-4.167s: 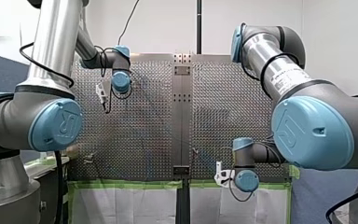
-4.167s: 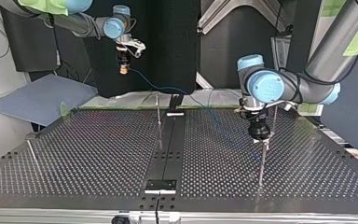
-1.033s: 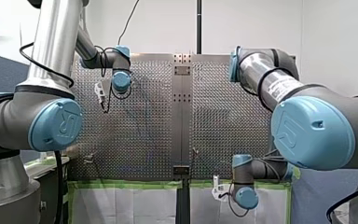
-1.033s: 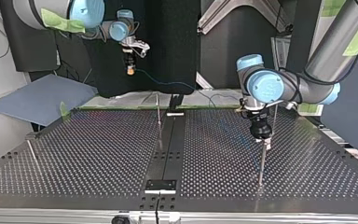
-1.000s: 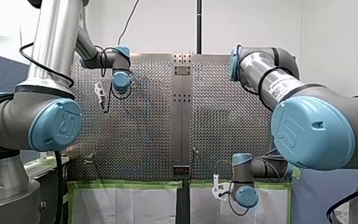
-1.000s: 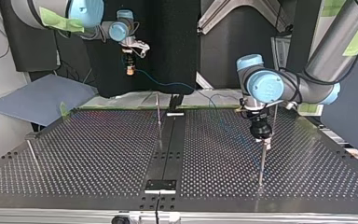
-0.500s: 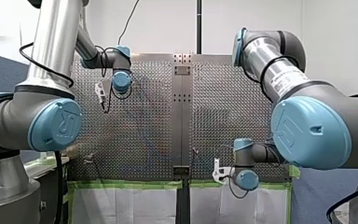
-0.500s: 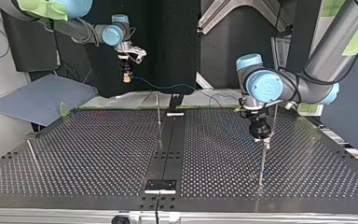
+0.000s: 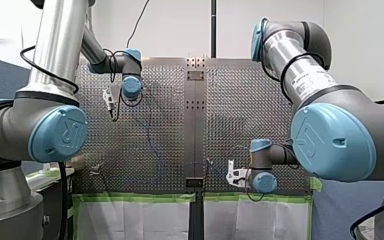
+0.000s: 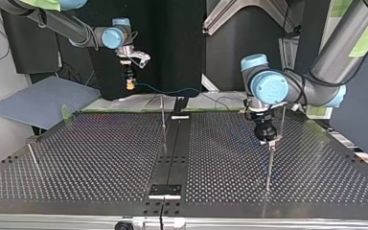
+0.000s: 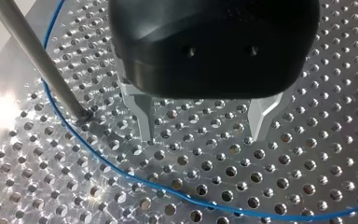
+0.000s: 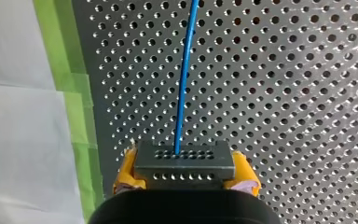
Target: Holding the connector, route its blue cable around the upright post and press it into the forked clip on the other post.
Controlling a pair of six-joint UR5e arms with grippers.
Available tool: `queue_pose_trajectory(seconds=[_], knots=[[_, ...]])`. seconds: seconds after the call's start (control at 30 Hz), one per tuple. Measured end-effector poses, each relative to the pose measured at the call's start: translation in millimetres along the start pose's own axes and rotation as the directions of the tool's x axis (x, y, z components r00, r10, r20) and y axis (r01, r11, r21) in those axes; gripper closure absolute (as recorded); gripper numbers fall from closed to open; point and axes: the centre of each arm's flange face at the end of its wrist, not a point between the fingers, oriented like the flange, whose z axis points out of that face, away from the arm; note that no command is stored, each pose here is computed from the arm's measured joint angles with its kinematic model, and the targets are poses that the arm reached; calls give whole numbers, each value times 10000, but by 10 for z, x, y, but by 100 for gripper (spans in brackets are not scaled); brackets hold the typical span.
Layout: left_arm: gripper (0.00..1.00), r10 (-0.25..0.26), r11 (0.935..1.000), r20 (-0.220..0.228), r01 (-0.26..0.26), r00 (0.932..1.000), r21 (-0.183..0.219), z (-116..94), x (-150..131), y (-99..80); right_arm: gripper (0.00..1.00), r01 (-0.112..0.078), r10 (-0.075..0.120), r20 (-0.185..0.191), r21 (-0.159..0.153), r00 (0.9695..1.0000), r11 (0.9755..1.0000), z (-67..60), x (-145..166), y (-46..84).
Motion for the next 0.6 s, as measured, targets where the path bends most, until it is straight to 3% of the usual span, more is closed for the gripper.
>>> queue_pose_trajectory(seconds=[0.3,0.6], knots=[[0,2,10000,-42,-1,10000,42,-23,10,-25,100,221,-218,387,-64,9990,9997,-63,-224,-3],[0,-416,9991,-205,418,9989,89,-60,31,-50,100,235,-224,314,-375,9993,9990,-66,-260,64]])
